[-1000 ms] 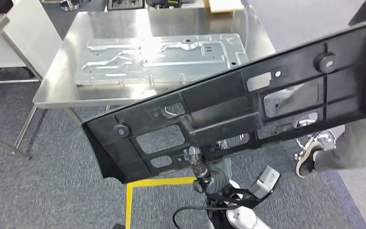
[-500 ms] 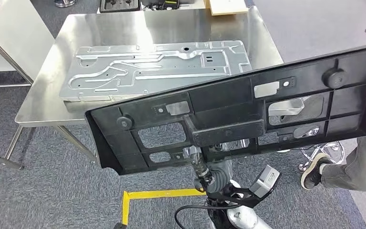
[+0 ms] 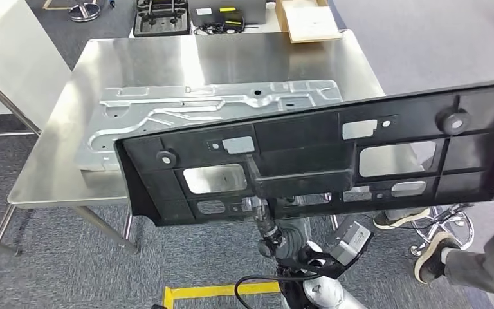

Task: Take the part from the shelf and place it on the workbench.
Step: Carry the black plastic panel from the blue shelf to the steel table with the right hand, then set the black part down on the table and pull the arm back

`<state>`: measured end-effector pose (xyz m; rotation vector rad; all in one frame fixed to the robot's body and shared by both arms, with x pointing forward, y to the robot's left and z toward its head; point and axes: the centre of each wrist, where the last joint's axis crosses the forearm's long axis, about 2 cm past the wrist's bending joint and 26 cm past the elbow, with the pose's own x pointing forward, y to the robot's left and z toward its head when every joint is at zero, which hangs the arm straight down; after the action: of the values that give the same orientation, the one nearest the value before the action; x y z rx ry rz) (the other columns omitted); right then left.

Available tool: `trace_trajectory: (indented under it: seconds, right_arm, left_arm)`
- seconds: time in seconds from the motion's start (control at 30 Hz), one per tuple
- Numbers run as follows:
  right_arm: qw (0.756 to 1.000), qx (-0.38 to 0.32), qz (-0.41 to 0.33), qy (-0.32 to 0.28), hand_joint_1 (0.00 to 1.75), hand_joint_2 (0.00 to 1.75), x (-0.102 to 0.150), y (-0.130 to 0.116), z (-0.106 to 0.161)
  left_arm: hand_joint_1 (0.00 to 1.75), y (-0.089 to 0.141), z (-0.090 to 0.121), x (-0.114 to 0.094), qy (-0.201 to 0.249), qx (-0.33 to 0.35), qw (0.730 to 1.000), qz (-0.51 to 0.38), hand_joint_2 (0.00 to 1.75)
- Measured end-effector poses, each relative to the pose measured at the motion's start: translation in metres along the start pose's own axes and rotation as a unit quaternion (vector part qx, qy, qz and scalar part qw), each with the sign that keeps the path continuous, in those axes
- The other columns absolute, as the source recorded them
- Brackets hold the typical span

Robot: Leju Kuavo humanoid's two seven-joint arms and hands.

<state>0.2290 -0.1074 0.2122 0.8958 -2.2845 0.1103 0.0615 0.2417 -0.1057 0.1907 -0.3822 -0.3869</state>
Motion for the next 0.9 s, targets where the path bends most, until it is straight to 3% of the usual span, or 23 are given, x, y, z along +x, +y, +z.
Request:
trace_trajectory:
  seconds: [0.2, 0.47, 0.73, 0.9]
  right_arm:
    - [0.999, -0.002, 0.045, 0.019, 1.75, 1.75, 0.001, -0.004, -0.003]
    - [0.971, 0.005, 0.219, 0.09, 1.75, 1.75, 0.006, -0.026, -0.013]
    - [0.894, 0.021, 0.408, 0.183, 1.75, 1.75, 0.01, -0.051, -0.027]
    - [0.808, 0.05, 0.529, 0.256, 1.75, 1.75, 0.016, -0.078, -0.038]
  left_arm:
    - [0.0, 0.001, -0.001, 0.003, -0.006, 0.003, 1.0, 0.0, 1.75]
    - [0.0, 0.001, 0.0, 0.0, -0.002, 0.006, 1.0, 0.005, 1.75]
    - [0.0, 0.005, -0.001, 0.0, 0.003, 0.011, 1.0, 0.018, 1.75]
    - [0.0, 0.012, -0.003, -0.001, 0.007, 0.014, 1.0, 0.023, 1.75]
